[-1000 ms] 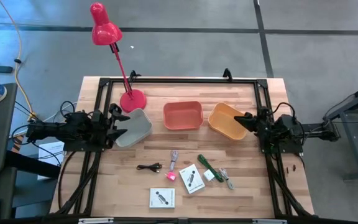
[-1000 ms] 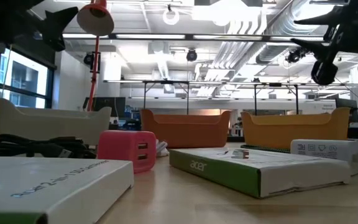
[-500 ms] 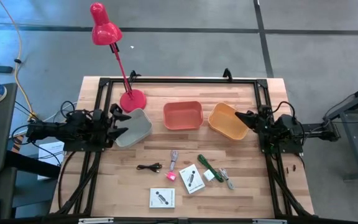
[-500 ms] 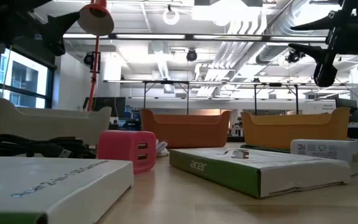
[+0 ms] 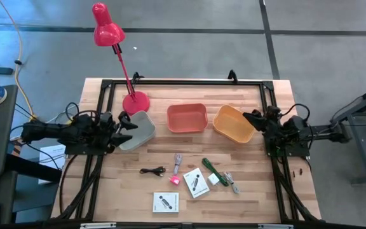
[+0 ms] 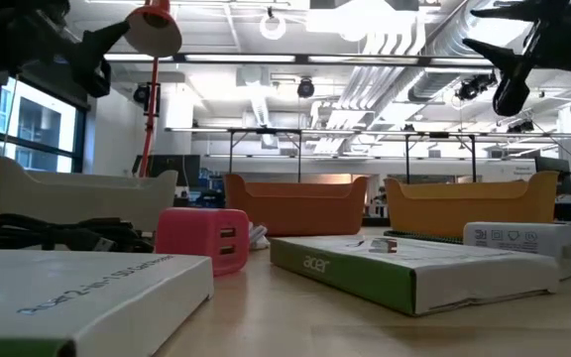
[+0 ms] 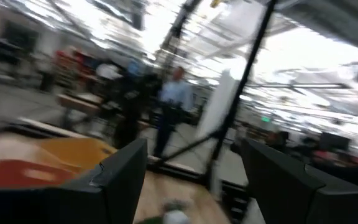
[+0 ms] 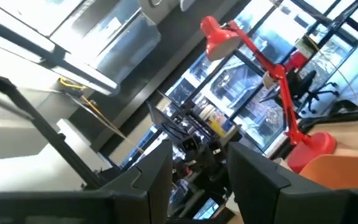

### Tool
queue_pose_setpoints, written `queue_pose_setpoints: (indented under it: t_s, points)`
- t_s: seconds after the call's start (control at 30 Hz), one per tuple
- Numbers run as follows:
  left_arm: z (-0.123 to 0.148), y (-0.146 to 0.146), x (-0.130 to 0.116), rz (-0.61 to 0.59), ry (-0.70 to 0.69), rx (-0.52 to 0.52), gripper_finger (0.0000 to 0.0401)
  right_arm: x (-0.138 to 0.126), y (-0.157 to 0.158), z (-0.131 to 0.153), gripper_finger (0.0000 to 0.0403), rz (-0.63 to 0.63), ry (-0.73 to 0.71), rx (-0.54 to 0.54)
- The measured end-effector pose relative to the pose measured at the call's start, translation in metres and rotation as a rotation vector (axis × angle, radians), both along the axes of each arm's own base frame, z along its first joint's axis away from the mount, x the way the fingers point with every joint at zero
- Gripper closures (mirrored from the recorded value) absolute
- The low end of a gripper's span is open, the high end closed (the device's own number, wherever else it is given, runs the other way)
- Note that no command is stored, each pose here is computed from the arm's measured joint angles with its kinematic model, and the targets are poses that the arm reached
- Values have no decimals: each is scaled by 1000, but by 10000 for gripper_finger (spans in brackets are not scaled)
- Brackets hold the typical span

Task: Pick and place items into bin
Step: Put the black charger cable into the gray bin

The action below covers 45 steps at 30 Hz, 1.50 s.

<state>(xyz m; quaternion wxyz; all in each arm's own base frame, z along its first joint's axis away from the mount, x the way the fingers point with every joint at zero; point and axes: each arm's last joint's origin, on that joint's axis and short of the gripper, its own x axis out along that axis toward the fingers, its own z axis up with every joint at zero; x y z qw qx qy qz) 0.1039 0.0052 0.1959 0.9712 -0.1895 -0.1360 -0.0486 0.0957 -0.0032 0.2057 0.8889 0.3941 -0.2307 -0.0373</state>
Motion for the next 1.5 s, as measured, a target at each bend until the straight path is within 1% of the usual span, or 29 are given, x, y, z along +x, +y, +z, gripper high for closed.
queue_pose_setpoints:
  t_s: [0.07, 0.13, 0.2, 0.3, 0.47, 0.57, 0.67, 0.77, 0.87, 0.97, 1.07, 1.17, 1.27, 1.37, 1.5]
  points:
    - [0, -3, 4, -49, 25, -15, 153, 4, 1, 1, 261, 18, 32, -16]
    - [4, -7, 9, -85, 59, -3, 153, 7, 2, 7, 261, 32, 46, -35]
    - [10, -12, 15, -110, 94, 34, 153, 10, 2, 14, 261, 30, 51, -58]
    - [17, -18, 30, -126, 161, 98, 153, 18, 2, 25, 261, 5, 93, -119]
    - [27, -26, 60, -159, 264, 210, 153, 35, 3, 45, 261, -18, 153, -188]
    - [30, -30, 80, -209, 332, 243, 153, 47, 4, 55, 261, -28, 191, -225]
    - [27, -33, 97, -287, 473, 254, 153, 59, 5, 68, 261, -43, 219, -298]
    - [21, -38, 108, -364, 680, 278, 153, 69, 7, 83, 261, -28, 219, -396]
    - [14, -45, 114, -421, 888, 321, 153, 76, 8, 96, 261, -19, 219, -449]
    - [12, -52, 120, -457, 994, 344, 153, 79, 8, 105, 261, -17, 249, -485]
    - [13, -61, 127, -462, 1027, 367, 153, 80, 9, 110, 261, -16, 274, -509]
    - [13, -68, 132, -421, 1050, 381, 153, 80, 9, 112, 261, -17, 290, -523]
    - [5, -72, 131, -354, 1141, 393, 153, 80, 9, 111, 261, -13, 304, -525]
    - [-4, -76, 128, -305, 1239, 379, 153, 81, 9, 108, 261, -6, 335, -527]
    - [-14, -86, 126, -277, 1310, 355, 153, 81, 8, 105, 261, -13, 377, -524]
